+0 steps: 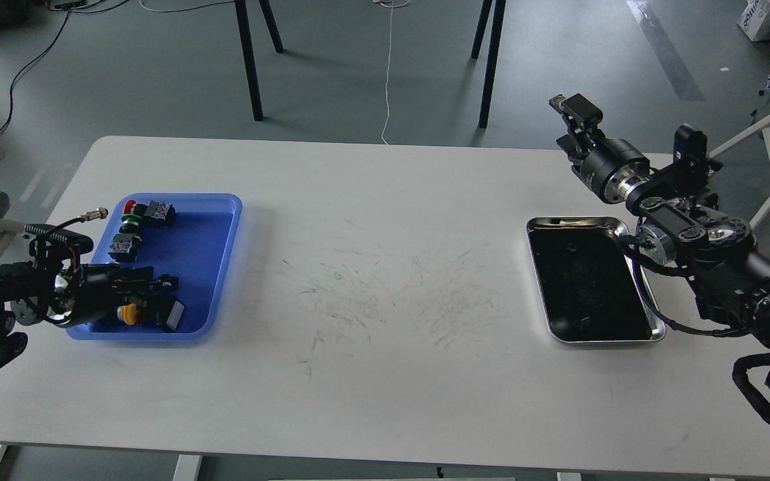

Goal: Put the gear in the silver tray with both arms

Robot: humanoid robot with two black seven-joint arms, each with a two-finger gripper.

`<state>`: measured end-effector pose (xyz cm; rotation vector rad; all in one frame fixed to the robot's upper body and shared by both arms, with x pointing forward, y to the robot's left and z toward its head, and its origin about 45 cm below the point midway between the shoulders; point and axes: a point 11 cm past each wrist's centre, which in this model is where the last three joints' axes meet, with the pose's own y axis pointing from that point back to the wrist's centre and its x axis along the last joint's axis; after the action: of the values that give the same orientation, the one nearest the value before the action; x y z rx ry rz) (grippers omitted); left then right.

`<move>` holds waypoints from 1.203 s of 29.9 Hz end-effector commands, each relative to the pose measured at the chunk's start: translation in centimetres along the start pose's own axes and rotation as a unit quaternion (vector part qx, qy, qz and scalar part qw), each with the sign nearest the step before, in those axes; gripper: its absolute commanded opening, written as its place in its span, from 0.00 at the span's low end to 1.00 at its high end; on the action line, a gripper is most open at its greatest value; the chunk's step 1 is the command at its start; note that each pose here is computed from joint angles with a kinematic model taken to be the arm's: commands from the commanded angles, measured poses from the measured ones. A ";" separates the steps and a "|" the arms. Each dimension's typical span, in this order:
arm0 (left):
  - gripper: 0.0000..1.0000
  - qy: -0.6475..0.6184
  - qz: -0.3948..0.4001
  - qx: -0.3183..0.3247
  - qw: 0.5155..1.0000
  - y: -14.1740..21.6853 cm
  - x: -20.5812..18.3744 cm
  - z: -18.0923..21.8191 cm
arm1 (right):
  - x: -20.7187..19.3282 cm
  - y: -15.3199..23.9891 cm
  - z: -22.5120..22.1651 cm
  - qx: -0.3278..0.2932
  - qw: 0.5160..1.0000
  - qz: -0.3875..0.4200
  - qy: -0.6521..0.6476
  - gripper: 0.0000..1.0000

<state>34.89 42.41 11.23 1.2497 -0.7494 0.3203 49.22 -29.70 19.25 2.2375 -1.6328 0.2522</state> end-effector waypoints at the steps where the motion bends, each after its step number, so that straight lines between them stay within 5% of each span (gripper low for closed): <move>1: 0.44 0.000 -0.002 -0.001 1.000 0.0 -0.1 0.1 | 0.0 0.0 0.1 -0.001 1.000 0.000 0.000 0.84; 16: 0.37 0.000 -0.002 -0.009 1.000 -0.2 0.0 0.6 | 0.0 0.0 0.0 0.000 1.000 -0.001 0.001 0.84; 36: 0.13 0.025 -0.004 -0.022 0.999 -0.1 0.8 1.2 | 0.0 0.0 0.0 0.000 1.000 0.000 0.000 0.84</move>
<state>35.07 41.18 11.63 1.2092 -0.7159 0.3156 49.22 -29.60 19.22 2.2387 -1.6295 0.2529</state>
